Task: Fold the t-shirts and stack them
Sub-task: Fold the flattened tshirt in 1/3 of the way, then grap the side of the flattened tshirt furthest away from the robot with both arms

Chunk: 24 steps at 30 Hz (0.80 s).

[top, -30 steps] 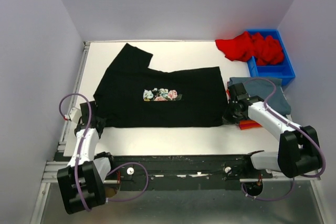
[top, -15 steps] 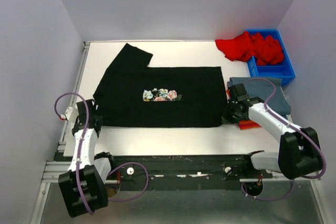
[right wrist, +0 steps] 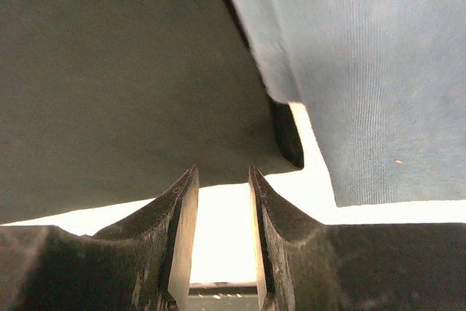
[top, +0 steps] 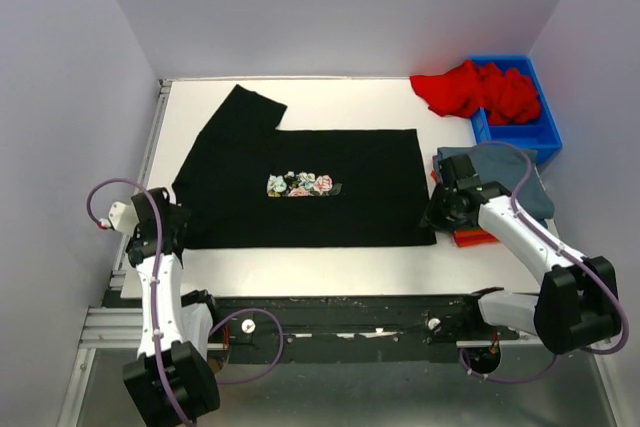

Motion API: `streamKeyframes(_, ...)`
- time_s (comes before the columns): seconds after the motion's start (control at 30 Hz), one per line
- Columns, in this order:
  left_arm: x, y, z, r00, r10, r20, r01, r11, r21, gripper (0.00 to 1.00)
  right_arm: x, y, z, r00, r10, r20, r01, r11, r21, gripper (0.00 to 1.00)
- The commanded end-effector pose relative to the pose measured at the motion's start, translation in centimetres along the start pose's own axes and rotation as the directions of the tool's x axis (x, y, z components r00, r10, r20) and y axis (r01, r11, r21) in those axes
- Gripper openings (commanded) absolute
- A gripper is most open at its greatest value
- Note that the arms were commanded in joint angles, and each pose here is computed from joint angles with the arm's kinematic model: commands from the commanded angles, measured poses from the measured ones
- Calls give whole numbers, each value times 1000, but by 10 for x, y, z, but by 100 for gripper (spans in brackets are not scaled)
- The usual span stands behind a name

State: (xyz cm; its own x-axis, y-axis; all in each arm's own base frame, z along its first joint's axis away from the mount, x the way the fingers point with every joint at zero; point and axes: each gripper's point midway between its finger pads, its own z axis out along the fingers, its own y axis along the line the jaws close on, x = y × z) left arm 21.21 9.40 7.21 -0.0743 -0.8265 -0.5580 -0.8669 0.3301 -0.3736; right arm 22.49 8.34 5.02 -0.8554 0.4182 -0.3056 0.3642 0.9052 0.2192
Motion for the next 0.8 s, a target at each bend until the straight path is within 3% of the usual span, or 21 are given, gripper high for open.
streamKeyframes(0.0,-42,-55,-31,995,5,102,-28,975,222,93,-59,19,-45,977,-43,208,48,999,-22,42)
streamKeyframes(0.13,-60,-111,-47,992,34,119,-79,914,397,93,-100,48,-81,923,-61,380,116,986,-122,41)
streamKeyframes(0.27,-60,-164,-36,994,65,86,-100,862,497,93,-140,82,-105,840,-47,540,195,956,-220,43)
streamKeyframes(0.57,-55,-294,-11,983,177,47,-167,763,625,93,-208,133,-83,830,-41,556,192,957,-216,41)
streamKeyframes(0.77,-38,-361,45,964,266,-26,-188,744,642,93,-247,147,-73,789,-26,613,194,958,-209,40)
